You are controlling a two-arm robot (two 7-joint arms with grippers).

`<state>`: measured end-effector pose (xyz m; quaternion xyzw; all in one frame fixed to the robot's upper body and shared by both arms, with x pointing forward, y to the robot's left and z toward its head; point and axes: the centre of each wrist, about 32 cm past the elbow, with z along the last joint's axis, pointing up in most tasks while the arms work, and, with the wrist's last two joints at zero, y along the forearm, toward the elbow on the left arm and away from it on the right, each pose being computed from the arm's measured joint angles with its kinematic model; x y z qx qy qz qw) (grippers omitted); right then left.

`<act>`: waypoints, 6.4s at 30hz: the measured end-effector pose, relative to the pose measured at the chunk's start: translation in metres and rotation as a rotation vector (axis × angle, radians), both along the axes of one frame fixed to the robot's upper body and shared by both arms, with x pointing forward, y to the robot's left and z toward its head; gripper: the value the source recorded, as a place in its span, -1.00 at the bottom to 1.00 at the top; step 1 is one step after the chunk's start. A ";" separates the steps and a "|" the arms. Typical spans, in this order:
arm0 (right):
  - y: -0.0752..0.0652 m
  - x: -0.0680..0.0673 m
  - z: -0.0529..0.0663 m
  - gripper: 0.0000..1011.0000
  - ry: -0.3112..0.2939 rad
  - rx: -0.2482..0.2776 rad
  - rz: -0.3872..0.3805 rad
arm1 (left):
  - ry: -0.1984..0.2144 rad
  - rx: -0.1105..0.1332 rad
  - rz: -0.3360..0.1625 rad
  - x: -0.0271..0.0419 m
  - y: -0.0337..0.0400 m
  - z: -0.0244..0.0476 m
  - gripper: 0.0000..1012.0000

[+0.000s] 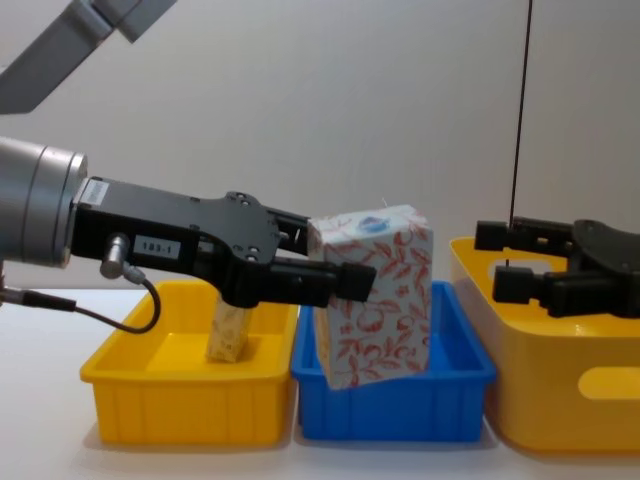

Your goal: Bimanual collaborative sorting of washing and personal care products

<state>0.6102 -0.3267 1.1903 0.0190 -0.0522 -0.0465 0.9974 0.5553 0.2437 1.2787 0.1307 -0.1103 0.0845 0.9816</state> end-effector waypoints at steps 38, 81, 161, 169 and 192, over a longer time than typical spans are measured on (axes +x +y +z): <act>0.033 0.022 -0.001 0.98 -0.092 -0.107 0.064 | 0.000 0.000 0.000 0.0000 0.0000 0.0000 -0.16; 0.073 0.034 -0.004 0.63 -0.119 -0.156 0.125 | 0.000 0.000 0.000 0.0000 0.0000 0.0000 -0.16; -0.005 -0.019 0.019 -0.24 -0.113 -0.150 -0.234 | 0.000 0.000 0.000 0.0000 0.0000 0.0000 0.98; -0.015 -0.029 0.019 -0.24 -0.109 -0.154 -0.366 | 0.000 0.000 0.000 0.0000 0.0000 0.0000 0.98; -0.024 -0.047 0.016 -0.24 -0.105 -0.172 -0.738 | 0.000 0.000 0.000 0.0000 0.0000 0.0000 0.98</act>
